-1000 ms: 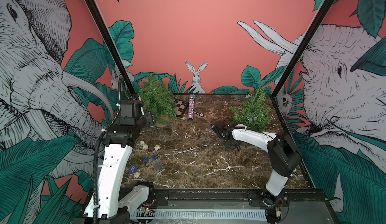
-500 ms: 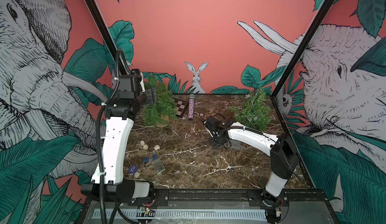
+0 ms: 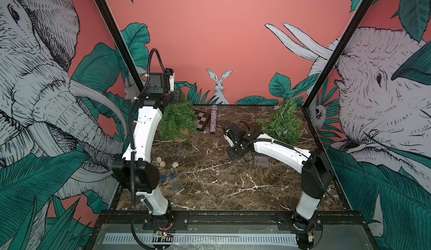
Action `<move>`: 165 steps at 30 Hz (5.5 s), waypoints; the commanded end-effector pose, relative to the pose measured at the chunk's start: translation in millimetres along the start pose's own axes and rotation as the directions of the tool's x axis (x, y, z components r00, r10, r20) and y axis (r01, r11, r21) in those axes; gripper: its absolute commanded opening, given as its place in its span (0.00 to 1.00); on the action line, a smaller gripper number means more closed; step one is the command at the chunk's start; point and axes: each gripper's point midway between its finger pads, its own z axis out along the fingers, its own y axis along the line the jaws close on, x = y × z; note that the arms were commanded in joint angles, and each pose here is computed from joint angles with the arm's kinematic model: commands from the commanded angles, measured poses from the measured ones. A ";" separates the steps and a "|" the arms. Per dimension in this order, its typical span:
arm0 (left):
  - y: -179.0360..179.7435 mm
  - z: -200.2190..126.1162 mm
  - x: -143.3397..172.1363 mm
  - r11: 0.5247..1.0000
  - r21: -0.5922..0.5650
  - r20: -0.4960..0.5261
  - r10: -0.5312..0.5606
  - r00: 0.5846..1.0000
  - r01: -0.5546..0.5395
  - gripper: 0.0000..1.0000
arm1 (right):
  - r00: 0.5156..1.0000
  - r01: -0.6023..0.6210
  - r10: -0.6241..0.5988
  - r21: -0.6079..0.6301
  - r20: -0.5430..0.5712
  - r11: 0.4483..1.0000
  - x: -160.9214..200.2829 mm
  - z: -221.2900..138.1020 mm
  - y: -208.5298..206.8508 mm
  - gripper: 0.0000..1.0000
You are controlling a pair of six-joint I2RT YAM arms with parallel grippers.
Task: Wrap string light around the christmas tree
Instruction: Place the christmas tree at the center of the board, then pick up the light string from the center of the board.
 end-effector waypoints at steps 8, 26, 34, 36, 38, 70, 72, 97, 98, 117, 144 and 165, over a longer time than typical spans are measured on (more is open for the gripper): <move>-23.9 -41.3 -51.1 0.987 0.114 0.286 0.079 0.955 -0.115 0.03 | 0.998 0.020 -0.021 0.027 0.061 0.999 -25.2 -8.8 -0.1 0.49; -145.3 -137.4 -56.0 0.926 0.296 0.360 0.118 0.925 -0.233 0.00 | 0.990 -0.038 0.024 0.096 0.137 0.995 -39.0 -37.1 -36.9 0.49; -218.2 -160.8 -18.1 0.868 0.389 0.338 0.178 0.924 -0.310 0.00 | 0.986 -0.065 0.046 0.118 0.161 0.991 -43.5 -48.7 -57.2 0.50; -231.9 -165.0 -7.0 0.855 0.408 0.324 0.193 0.926 -0.321 0.00 | 0.985 -0.069 0.051 0.107 0.167 0.992 -43.9 -49.6 -55.2 0.49; -234.1 -160.6 3.5 0.857 0.403 0.305 0.205 0.930 -0.321 0.00 | 0.983 -0.078 0.062 0.091 0.173 0.993 -42.9 -48.4 -53.1 0.50; -187.0 -189.8 31.7 0.915 0.346 0.218 0.137 0.966 -0.207 0.71 | 0.968 -0.082 0.083 -0.014 0.235 0.997 -45.1 -73.8 -56.7 0.52; -182.9 -195.3 31.9 0.918 0.350 0.206 0.121 0.971 -0.188 0.71 | 0.966 -0.090 0.093 -0.025 0.239 0.996 -46.6 -72.4 -55.2 0.52; -59.3 -130.5 223.0 0.880 -0.035 -0.333 -0.458 0.824 0.474 0.66 | 0.957 -0.097 0.116 -0.081 0.265 0.992 -53.0 -60.3 -46.7 0.52; -59.4 -124.4 239.6 0.869 -0.069 -0.354 -0.481 0.802 0.490 0.66 | 0.958 -0.096 0.113 -0.078 0.264 0.992 -52.9 -59.0 -47.0 0.52; -78.7 -106.8 431.4 0.745 -0.515 -0.477 -0.660 0.581 0.424 0.80 | 0.955 -0.078 0.105 -0.106 0.278 0.991 -47.0 -56.6 -43.6 0.52; -136.4 -66.9 419.3 0.798 -0.264 -0.587 -0.578 0.566 0.542 0.60 | 0.943 -0.082 0.164 -0.276 0.289 0.958 33.4 -98.6 48.3 0.46; -130.8 -91.4 447.6 0.765 -0.271 -0.589 -0.612 0.528 0.584 0.74 | 0.912 0.016 0.098 -0.272 0.399 0.962 -28.0 -32.7 146.5 0.44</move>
